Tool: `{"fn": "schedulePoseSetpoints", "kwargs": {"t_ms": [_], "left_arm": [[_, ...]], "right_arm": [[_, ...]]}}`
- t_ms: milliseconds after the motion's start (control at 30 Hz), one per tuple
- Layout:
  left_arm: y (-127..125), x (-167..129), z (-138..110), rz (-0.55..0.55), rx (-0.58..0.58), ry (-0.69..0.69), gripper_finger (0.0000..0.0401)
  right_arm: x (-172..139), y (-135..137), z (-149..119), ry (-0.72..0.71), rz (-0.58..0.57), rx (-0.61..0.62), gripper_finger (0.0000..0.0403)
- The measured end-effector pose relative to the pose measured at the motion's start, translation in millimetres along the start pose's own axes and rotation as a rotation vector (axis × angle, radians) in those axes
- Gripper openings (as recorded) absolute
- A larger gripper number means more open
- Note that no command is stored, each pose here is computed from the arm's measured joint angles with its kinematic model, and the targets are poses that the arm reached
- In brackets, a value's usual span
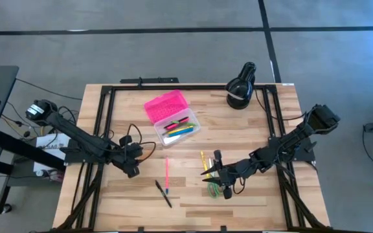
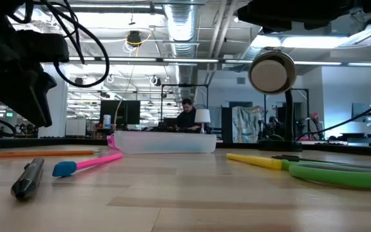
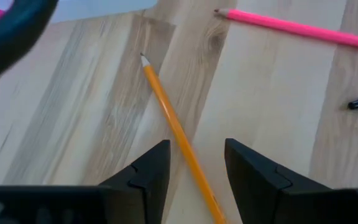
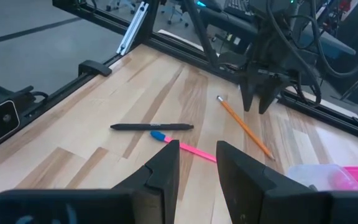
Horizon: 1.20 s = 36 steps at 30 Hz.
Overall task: Pick & place school supplies into a supply box
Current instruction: Put the orange pencil into the black supply box
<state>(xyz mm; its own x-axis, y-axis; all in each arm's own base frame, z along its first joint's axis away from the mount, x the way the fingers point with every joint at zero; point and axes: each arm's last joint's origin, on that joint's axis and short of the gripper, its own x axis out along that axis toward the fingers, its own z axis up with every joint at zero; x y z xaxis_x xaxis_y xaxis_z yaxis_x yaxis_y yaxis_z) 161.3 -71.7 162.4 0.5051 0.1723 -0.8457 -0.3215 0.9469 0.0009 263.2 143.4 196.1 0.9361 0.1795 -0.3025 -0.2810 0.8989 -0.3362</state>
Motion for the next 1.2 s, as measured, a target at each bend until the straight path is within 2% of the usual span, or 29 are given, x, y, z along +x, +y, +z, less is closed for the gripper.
{"fn": "schedulePoseSetpoints", "kwargs": {"t_ms": [633,1200], "left_arm": [[-5.7,30.1,-7.9,0.108,0.034,0.112,0.0149],[4.4,37.3,-0.6,0.039,-0.047,0.219,0.0148]], "right_arm": [[-0.1,0.3,-0.2,0.002,0.005,0.002,0.0101],[-0.1,0.4,-0.3,0.002,0.007,0.009,0.0101]]}}
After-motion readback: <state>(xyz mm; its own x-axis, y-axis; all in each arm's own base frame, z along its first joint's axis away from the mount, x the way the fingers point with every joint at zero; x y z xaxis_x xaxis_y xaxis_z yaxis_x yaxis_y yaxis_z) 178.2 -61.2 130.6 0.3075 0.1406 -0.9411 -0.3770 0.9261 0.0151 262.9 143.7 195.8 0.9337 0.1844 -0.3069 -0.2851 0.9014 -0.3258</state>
